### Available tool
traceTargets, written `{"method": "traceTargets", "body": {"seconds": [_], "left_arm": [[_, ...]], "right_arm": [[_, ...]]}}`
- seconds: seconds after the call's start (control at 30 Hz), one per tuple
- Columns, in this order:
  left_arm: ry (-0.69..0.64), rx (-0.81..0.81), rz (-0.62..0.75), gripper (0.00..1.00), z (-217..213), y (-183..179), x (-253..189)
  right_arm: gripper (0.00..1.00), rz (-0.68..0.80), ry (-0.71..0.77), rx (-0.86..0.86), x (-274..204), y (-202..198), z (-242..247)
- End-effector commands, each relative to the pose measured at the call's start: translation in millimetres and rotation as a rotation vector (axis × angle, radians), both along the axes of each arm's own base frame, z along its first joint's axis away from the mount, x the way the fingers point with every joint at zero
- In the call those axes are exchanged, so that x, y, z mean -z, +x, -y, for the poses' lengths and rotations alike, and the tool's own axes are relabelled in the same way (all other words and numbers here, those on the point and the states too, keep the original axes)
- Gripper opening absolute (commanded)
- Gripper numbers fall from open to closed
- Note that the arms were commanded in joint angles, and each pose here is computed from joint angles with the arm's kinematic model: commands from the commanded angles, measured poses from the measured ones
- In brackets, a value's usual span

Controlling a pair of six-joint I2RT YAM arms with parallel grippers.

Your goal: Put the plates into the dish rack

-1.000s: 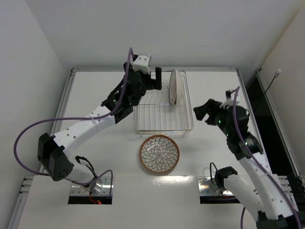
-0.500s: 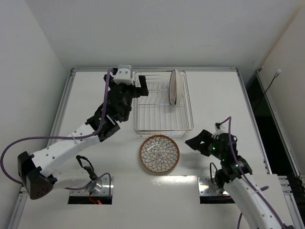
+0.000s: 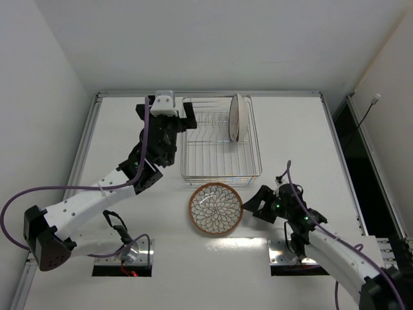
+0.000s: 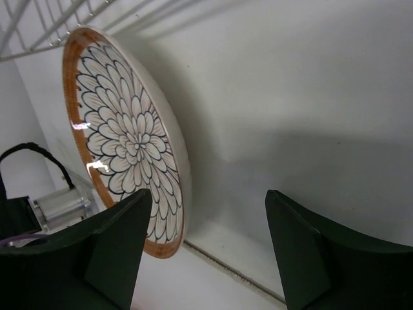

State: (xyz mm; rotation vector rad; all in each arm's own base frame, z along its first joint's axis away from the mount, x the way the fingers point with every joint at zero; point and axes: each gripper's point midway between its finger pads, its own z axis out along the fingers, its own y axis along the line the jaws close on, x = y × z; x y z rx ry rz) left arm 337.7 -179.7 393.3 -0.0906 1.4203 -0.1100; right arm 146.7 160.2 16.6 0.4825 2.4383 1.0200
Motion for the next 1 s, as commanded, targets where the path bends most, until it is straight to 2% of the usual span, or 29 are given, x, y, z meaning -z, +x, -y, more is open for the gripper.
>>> {"method": "traceTargets", "body": {"seconds": [0.0, 0.27, 0.33, 0.5, 0.6, 0.63, 0.83, 0.9, 0.93, 0.97], "left_arm": [[-0.070, -0.016, 0.063, 1.00, -8, -7, -23], [-0.065, -0.026, 0.063, 1.00, -9, -6, -18], [-0.065, -0.026, 0.063, 1.00, -9, -6, -18], [-0.065, -0.026, 0.064, 1.00, -9, -6, -16], [-0.056, -0.028, 0.063, 1.00, -9, -6, -16], [-0.056, -0.028, 0.063, 1.00, -9, -6, -16], [-0.064, -0.037, 0.067, 1.00, -11, -6, -17], [-0.055, -0.038, 0.067, 1.00, -12, -6, -17], [-0.062, -0.039, 0.073, 1.00, -12, -6, -19], [-0.062, -0.039, 0.073, 1.00, -12, -6, -19]], "right_arm": [[0.69, 0.064, 0.027, 0.002, -9, 16, -13], [0.69, 0.026, -0.032, -0.016, -1, 18, -27], [0.66, 0.021, -0.040, 0.011, 1, 21, -26], [0.48, 0.018, -0.041, 0.011, 1, 21, -31], [0.41, 0.026, -0.051, 0.005, 0, 21, -34], [0.35, 0.038, -0.042, 0.006, -3, 25, -37], [0.27, 0.019, -0.067, -0.024, 2, 27, -45], [0.20, 0.016, -0.078, -0.041, 5, 25, -46], [0.11, 0.023, -0.072, -0.040, 4, 26, -47], [0.07, 0.024, -0.072, -0.049, 4, 24, -49]]}}
